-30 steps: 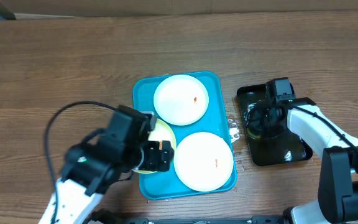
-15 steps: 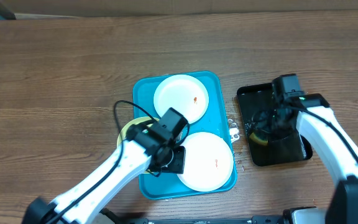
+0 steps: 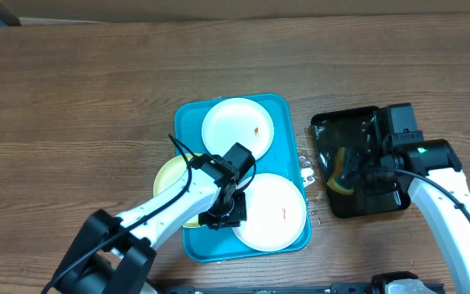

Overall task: Clean dirty plates on tray and stack at the side
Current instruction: 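Grip the pink-white plate rim with the left gripper, bring sponge over, then wipe the pink-white plate with the sponge, then return sponge to black tray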

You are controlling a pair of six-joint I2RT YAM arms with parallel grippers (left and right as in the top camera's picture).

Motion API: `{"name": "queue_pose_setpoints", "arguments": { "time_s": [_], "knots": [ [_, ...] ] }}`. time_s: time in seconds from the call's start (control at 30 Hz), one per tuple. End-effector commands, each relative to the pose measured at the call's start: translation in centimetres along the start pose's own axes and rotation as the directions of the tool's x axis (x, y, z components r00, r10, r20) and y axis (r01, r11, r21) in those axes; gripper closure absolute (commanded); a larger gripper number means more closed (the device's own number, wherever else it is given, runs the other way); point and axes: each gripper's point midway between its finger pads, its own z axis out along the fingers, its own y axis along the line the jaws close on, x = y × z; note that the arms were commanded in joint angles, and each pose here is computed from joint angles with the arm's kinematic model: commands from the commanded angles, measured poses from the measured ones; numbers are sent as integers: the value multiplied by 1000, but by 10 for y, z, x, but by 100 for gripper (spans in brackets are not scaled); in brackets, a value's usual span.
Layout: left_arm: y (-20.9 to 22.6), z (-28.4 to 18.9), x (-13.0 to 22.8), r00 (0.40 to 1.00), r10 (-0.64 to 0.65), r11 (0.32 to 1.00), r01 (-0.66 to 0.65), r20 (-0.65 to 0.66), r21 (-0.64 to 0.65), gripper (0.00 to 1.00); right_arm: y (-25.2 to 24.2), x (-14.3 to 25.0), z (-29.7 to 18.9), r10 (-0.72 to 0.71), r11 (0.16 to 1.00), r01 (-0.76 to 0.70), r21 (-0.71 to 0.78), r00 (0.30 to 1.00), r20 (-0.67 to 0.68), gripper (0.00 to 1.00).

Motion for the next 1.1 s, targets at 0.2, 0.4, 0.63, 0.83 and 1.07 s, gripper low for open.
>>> {"name": "queue_pose_setpoints", "arguments": {
  "time_s": [0.2,0.4,0.63,0.83,1.07],
  "knots": [
    [6,15,-4,998,-60,998,60,-14,-31,79,32,24,-16,-193,965,175,-193,978,-75,96],
    [9,18,-10,998,-68,997,68,10,-47,96,42,47,-15,-251,953,219,-210,957,-143,96],
    [8,18,-11,998,-68,997,69,14,-47,96,62,63,-2,-302,948,282,-145,942,-144,96],
    [7,18,-11,997,-72,997,72,10,-41,96,82,86,27,-324,940,298,-168,933,-159,96],
    [7,18,-11,997,-72,997,72,10,-41,96,101,116,68,-386,916,357,-181,907,-167,96]
  ]
}}
